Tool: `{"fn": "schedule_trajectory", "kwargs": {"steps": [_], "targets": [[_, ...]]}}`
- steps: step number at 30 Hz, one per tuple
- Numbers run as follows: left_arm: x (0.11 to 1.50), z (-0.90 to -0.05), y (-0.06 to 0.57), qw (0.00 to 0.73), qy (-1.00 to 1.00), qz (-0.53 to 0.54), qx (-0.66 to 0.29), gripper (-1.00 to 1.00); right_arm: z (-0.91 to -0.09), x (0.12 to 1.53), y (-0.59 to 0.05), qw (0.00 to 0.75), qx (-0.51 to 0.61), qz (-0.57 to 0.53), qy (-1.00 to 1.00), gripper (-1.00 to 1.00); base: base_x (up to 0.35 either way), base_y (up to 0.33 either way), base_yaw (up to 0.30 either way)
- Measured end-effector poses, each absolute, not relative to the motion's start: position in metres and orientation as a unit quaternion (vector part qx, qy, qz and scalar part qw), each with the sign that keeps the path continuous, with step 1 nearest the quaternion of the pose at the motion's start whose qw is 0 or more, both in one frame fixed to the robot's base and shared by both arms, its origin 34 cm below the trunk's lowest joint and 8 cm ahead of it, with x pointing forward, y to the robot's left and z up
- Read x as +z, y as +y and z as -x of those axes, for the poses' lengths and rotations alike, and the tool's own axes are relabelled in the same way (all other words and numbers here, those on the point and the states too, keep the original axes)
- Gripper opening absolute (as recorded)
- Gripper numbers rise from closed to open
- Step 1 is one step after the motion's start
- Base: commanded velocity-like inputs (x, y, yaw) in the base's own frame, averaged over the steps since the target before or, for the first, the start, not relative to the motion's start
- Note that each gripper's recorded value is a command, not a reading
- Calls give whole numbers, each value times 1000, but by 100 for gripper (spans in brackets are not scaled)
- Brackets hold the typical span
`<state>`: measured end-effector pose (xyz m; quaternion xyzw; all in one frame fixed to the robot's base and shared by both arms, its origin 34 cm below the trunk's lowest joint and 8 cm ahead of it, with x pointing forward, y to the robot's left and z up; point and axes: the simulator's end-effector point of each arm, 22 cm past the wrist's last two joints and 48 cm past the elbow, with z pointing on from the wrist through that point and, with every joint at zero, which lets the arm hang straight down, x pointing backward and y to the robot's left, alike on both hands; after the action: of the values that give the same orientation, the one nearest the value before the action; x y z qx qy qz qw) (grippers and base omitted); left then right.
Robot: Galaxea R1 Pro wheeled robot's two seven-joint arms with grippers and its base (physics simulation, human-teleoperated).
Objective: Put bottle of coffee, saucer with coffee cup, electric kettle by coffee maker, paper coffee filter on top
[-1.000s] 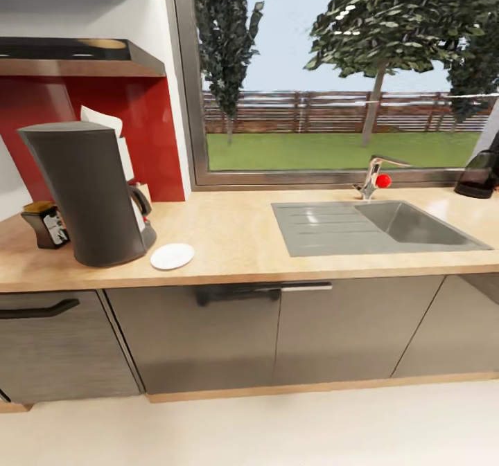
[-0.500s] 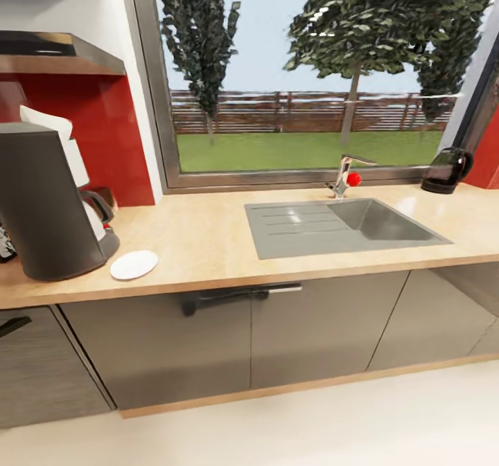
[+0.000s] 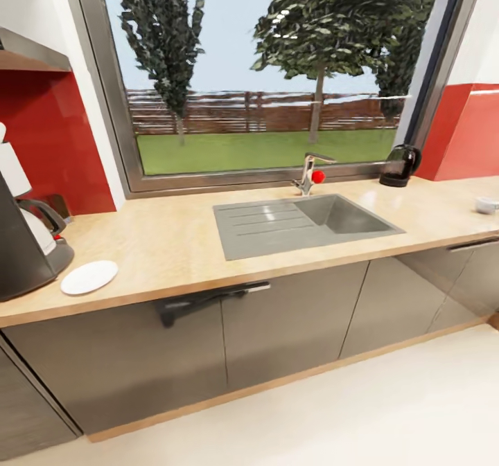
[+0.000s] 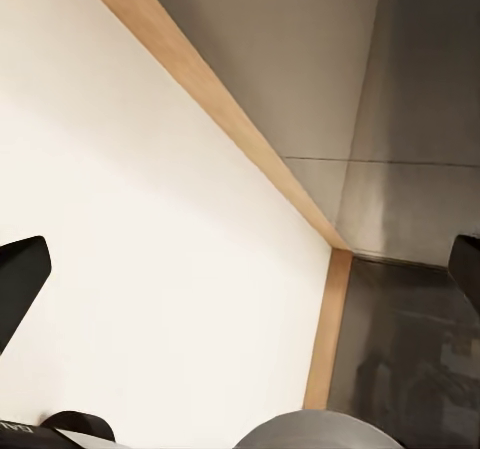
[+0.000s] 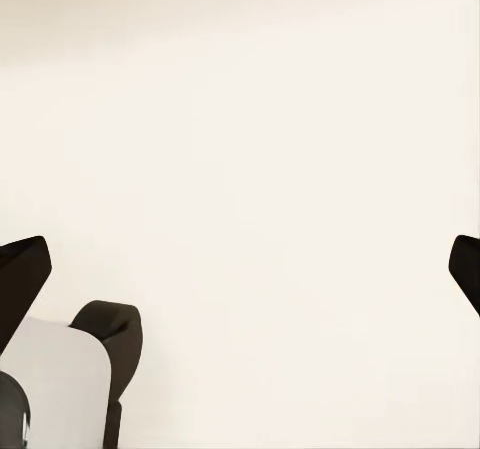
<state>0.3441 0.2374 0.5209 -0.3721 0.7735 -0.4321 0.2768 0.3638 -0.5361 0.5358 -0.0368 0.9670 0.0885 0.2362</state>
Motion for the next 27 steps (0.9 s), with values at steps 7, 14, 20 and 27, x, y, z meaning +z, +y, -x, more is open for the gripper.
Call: {"fn": "schedule_trajectory", "kwargs": {"steps": [7,14,20,27], "targets": [[521,-344,237,276,774,371,-432,100,-364,536,-536,236,89,37,967,100,0,-66,-199],[521,-344,237,276,774,371,-432,100,-364,536,-536,236,89,37,967,100,0,-242,-36],[521,-344,237,276,774,372,-432,100,-364,536,-536,236,89,37,967,100,0,-62,-209],[521,-344,237,277,774,372,-432,100,-364,536,-536,236,89,37,967,100,0,-6,-269]]}}
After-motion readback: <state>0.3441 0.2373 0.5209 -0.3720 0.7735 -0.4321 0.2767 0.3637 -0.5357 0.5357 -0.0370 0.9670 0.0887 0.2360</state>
